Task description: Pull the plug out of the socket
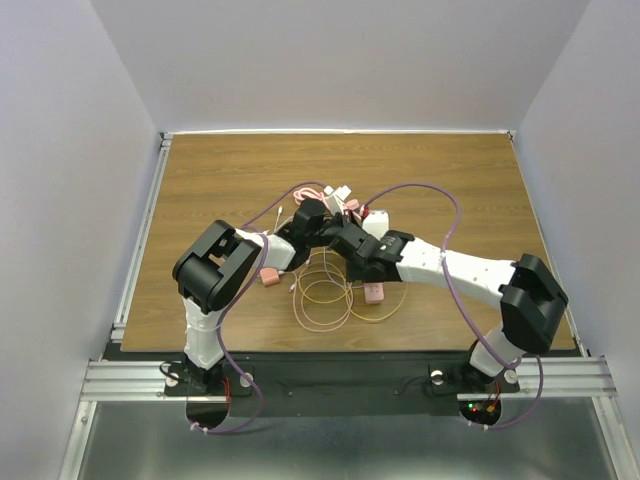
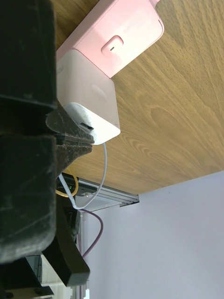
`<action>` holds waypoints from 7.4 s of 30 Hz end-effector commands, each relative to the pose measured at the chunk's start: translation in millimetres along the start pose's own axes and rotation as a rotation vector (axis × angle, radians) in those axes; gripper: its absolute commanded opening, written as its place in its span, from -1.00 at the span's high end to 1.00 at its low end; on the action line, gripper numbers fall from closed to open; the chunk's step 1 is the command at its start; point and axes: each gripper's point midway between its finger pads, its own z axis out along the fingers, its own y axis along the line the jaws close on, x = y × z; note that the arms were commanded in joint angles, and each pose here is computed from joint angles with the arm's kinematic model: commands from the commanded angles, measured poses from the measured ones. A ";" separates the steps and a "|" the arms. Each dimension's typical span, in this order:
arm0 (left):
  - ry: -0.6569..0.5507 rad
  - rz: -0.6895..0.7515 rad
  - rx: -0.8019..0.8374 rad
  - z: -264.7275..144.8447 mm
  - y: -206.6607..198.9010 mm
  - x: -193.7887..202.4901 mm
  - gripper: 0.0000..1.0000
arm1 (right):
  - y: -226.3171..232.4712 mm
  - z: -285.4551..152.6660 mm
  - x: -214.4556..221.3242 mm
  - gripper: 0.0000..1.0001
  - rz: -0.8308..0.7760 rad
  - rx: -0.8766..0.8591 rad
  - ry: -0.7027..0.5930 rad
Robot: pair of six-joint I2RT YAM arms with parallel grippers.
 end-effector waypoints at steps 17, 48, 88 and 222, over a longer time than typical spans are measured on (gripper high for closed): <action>0.148 -0.104 -0.188 -12.1 57.3 47.8 1.00 | -33.5 6.4 -11.4 -0.55 0.046 0.091 -0.041; 0.157 -0.120 -0.202 -11.0 61.8 51.1 1.00 | 0.0 34.0 6.5 0.03 0.045 -0.062 0.024; -0.072 0.055 -0.046 -36.8 -81.1 -51.2 1.00 | 64.2 -164.2 10.9 0.99 -0.128 -1.012 0.125; 0.145 -0.183 -0.015 18.6 13.8 18.7 1.00 | -0.9 15.3 -21.4 -0.83 -0.008 -0.209 -0.063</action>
